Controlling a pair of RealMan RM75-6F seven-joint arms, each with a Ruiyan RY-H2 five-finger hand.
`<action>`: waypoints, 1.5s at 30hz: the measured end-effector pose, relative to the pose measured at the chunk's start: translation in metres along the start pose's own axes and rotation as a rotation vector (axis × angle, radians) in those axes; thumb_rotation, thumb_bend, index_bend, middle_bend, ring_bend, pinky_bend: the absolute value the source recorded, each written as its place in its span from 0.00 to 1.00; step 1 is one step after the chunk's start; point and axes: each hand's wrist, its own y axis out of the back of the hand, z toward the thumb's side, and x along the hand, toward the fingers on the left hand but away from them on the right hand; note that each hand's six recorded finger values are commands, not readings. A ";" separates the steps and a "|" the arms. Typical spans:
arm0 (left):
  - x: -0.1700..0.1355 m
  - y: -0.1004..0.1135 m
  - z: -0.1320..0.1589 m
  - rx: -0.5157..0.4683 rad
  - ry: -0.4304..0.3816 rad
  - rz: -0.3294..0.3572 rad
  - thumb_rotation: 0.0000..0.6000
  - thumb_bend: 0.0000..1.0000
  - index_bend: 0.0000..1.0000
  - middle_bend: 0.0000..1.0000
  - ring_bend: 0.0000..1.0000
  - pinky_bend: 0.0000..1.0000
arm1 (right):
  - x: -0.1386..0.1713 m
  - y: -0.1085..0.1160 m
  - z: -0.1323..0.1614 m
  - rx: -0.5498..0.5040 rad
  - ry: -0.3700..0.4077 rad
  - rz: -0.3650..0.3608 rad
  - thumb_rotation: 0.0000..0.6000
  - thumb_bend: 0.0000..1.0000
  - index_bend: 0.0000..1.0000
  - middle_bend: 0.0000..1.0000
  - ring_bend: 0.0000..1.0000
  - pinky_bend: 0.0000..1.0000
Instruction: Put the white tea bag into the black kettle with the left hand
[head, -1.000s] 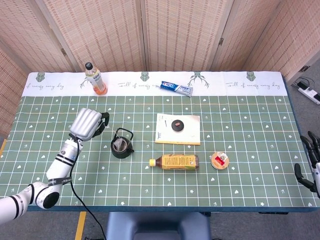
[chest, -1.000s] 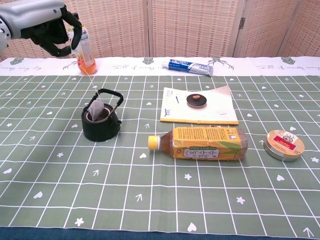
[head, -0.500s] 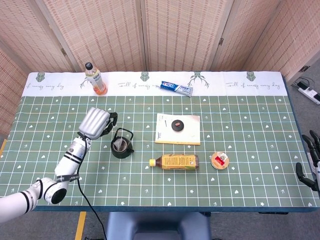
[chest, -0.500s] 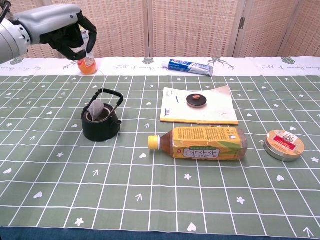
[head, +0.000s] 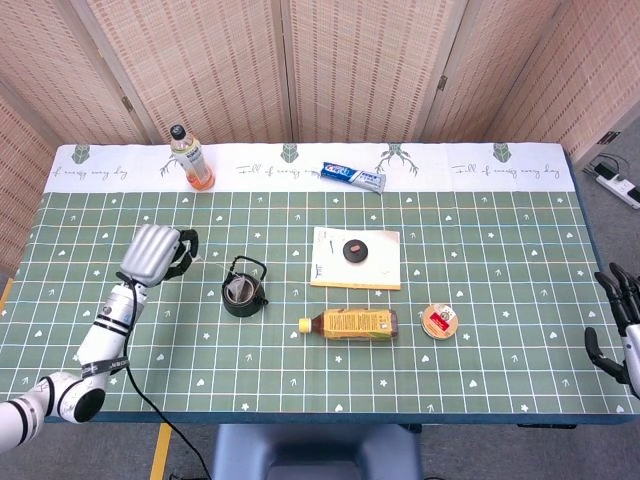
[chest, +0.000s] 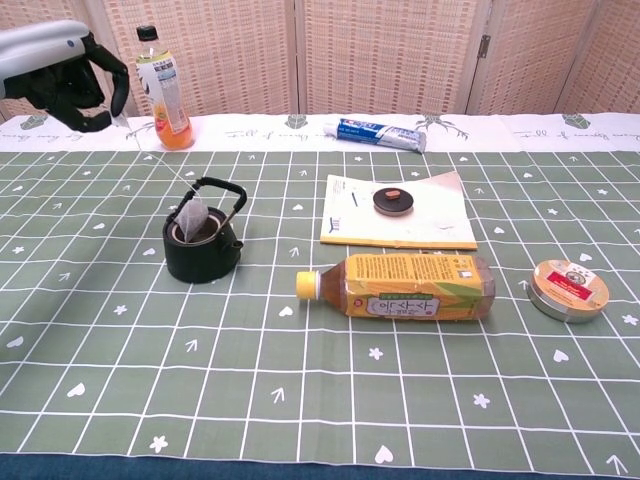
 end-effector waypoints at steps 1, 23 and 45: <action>-0.002 -0.003 -0.001 -0.006 0.000 -0.008 1.00 0.43 0.63 1.00 1.00 1.00 | 0.000 0.000 0.000 0.000 0.000 -0.002 1.00 0.54 0.00 0.00 0.00 0.00; -0.020 -0.049 -0.035 -0.006 0.007 -0.110 1.00 0.43 0.63 1.00 1.00 1.00 | 0.003 0.000 0.003 0.003 0.010 -0.004 1.00 0.54 0.00 0.00 0.00 0.00; -0.019 -0.053 -0.078 -0.050 0.127 -0.161 1.00 0.43 0.40 1.00 1.00 1.00 | 0.000 -0.002 0.001 0.007 -0.005 0.003 1.00 0.54 0.00 0.00 0.00 0.00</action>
